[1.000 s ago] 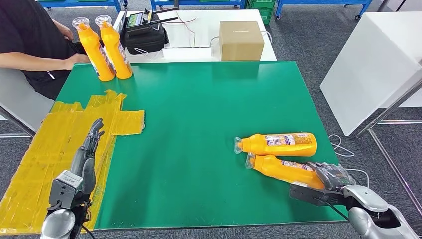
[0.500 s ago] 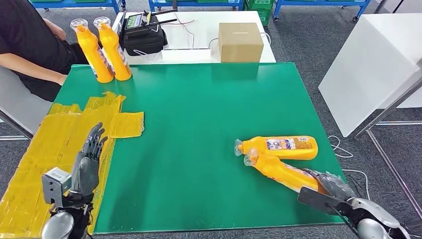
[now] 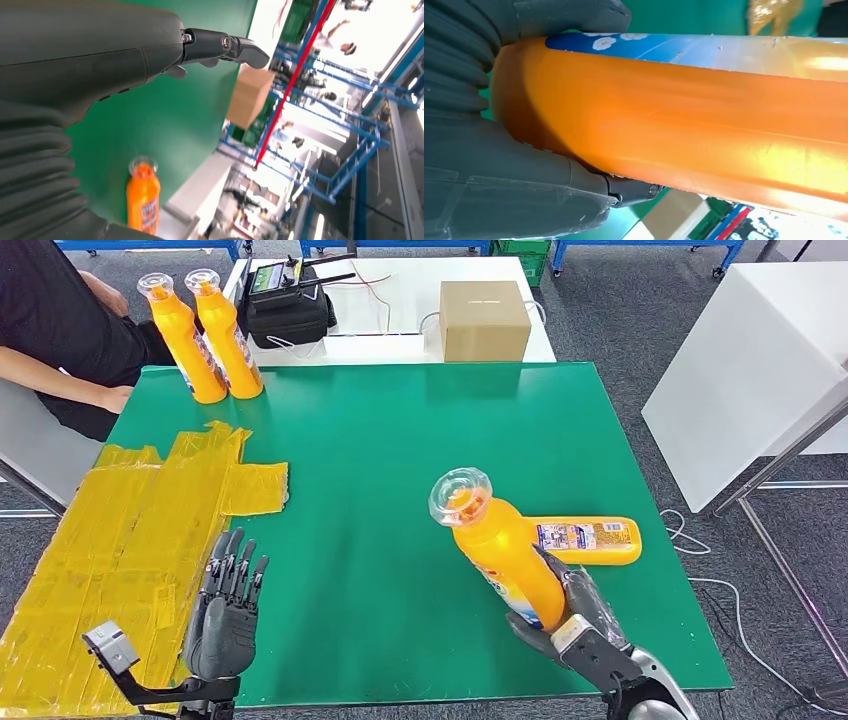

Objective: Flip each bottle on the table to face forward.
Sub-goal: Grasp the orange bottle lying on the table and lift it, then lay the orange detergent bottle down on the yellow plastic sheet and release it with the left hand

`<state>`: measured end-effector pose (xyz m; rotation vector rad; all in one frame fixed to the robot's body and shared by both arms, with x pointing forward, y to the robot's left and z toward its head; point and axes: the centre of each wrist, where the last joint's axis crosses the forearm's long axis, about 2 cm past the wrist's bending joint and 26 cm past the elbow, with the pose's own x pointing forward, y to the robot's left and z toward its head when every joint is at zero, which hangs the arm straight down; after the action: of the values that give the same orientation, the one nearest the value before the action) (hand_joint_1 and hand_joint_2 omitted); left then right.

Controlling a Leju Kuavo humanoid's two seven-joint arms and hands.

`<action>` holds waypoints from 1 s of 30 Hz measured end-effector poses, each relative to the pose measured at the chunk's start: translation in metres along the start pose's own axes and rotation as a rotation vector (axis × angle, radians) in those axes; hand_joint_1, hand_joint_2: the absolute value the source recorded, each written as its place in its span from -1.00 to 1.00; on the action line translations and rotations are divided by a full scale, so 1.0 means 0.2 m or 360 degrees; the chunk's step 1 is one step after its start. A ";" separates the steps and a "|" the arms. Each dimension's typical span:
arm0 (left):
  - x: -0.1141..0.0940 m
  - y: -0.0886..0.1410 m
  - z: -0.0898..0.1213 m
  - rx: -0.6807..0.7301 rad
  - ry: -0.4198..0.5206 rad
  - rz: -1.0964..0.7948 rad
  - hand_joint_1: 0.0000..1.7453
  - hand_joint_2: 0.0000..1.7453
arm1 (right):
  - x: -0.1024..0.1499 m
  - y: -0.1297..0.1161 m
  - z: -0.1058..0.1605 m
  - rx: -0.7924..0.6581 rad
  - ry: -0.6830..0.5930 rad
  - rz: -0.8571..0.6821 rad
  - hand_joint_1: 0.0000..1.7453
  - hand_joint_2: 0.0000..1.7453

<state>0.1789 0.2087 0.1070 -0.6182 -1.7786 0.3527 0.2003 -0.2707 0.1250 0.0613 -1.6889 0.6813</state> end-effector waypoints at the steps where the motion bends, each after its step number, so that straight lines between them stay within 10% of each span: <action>1: -0.01 -0.02 0.00 -0.0012 0.0004 0.0017 -1.00 1.00 | 0.01 0.01 -0.02 0.0004 -0.0008 -0.0014 1.00 1.00; 30: -0.03 -0.17 -0.10 -0.0206 0.0020 0.0192 -1.00 1.00 | 0.00 0.17 -0.44 0.0263 0.0137 -0.0069 1.00 1.00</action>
<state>0.1913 0.1763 0.1268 -0.8202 -1.7663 0.3169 0.2635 -0.2014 0.1177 0.1823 -1.5426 0.7789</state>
